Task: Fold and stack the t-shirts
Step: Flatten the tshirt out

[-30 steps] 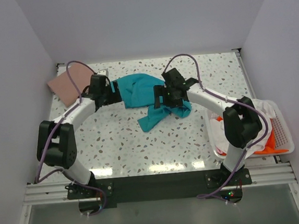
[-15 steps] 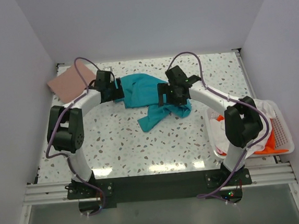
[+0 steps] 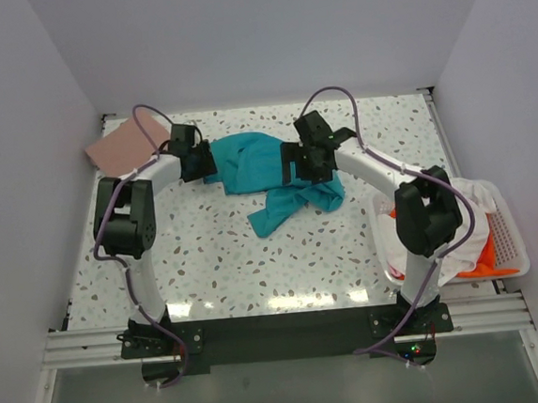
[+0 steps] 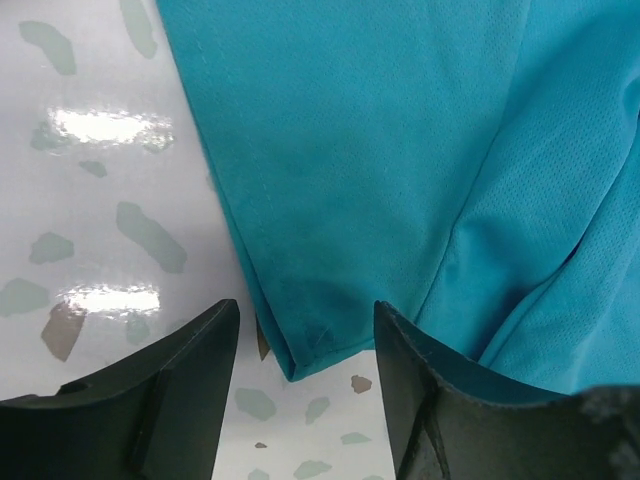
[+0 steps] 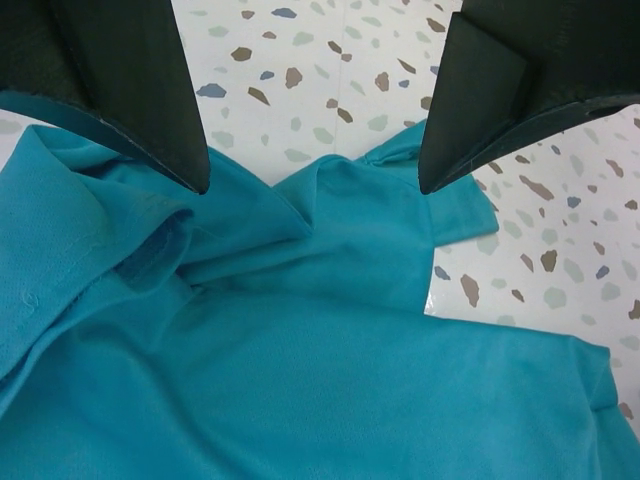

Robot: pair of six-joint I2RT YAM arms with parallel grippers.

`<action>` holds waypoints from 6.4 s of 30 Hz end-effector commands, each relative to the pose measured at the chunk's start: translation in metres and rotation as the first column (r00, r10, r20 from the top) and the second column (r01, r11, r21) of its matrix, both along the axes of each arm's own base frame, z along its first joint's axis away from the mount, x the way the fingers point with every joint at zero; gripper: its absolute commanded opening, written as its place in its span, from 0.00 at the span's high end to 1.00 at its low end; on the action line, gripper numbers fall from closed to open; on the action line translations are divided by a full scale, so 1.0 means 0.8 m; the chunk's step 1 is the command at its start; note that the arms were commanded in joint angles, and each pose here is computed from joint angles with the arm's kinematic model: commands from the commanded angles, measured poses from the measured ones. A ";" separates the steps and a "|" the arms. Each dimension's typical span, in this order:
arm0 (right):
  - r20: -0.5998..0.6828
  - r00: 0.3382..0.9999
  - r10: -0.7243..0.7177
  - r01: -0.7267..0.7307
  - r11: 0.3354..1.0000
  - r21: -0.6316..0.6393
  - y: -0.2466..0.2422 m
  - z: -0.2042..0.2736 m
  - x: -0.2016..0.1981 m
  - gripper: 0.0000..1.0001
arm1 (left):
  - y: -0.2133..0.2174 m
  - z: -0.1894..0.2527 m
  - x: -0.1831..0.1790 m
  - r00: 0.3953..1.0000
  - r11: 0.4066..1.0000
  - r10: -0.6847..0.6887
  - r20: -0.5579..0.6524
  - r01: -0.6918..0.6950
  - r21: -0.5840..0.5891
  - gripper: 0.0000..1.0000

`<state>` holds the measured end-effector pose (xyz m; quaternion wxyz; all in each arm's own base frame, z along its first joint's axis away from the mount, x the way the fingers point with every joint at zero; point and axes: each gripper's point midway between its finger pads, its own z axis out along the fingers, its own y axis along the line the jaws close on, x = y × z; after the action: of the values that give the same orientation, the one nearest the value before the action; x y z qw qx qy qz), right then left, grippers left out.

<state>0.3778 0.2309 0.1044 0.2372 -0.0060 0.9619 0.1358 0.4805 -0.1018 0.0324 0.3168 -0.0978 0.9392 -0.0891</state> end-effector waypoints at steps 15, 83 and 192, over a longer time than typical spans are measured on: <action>-0.128 0.991 -0.037 0.022 0.992 -0.123 -0.011 -0.063 0.006 0.38 | -0.044 -0.005 0.017 0.997 0.978 -0.071 0.017 0.073 -0.196 0.95; 0.251 0.963 0.101 -0.146 0.975 0.170 0.144 -0.022 0.149 0.40 | 0.053 0.048 -0.210 0.987 0.932 -0.117 -0.113 0.070 -0.355 1.00; 0.571 0.783 -0.245 0.120 0.961 0.248 -0.095 0.340 0.209 1.00 | 0.081 0.397 0.080 0.839 0.920 0.098 0.535 0.129 -0.370 1.00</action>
<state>0.5677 0.1493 0.2792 0.4671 0.0791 0.8658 0.1614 0.5289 -0.0358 0.2617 0.4585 -0.1407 0.8332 -0.2751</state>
